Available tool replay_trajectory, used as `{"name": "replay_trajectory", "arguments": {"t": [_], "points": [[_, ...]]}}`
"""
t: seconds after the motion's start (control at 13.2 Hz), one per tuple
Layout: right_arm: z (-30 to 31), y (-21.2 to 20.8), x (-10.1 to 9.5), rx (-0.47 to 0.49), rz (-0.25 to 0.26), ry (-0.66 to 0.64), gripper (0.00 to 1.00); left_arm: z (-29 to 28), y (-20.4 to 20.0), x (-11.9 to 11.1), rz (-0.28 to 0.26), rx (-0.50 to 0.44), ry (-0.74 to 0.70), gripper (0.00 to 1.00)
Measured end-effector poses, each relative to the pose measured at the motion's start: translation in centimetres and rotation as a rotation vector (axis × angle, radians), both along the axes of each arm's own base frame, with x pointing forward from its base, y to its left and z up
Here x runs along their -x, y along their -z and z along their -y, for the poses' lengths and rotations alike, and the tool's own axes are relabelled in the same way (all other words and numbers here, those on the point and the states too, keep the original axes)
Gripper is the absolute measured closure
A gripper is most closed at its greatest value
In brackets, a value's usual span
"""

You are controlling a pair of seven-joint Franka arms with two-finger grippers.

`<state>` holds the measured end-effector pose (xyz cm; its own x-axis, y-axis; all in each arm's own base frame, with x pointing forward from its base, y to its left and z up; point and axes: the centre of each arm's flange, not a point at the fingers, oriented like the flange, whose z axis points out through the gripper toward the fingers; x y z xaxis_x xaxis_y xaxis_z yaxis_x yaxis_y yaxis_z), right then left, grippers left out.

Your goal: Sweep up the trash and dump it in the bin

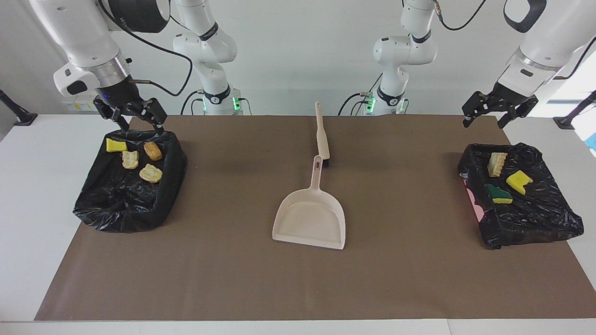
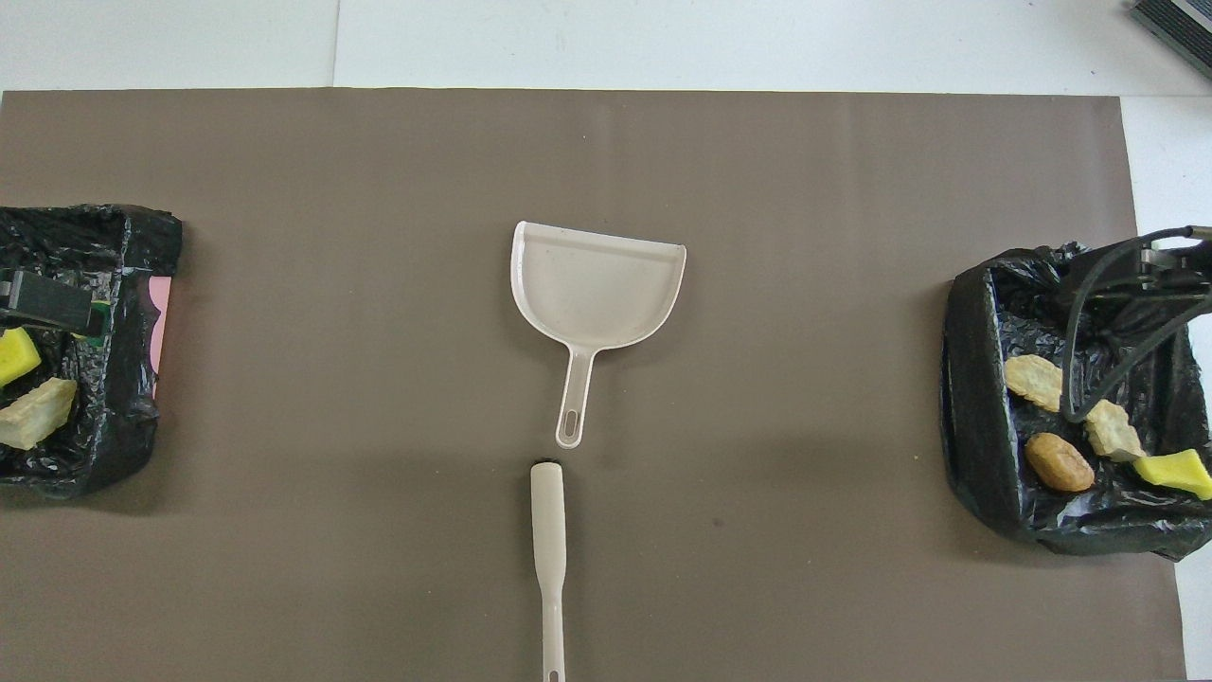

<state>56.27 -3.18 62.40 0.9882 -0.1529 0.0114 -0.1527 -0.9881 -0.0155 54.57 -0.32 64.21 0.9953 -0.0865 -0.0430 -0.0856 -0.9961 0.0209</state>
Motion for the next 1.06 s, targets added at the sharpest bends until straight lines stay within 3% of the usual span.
{"name": "replay_trajectory", "arguments": {"t": [0.46, 1.06], "points": [[-0.1, 0.0, 0.0, 0.000, -0.001, -0.001, 0.00, 2.5, -3.7, 2.1, 0.040, 0.003, 0.050, 0.00], [-0.3, 0.2, 0.2, -0.001, -0.018, -0.005, 0.00, 1.8, -2.7, 2.6, 0.067, 0.006, 0.038, 0.00]]}}
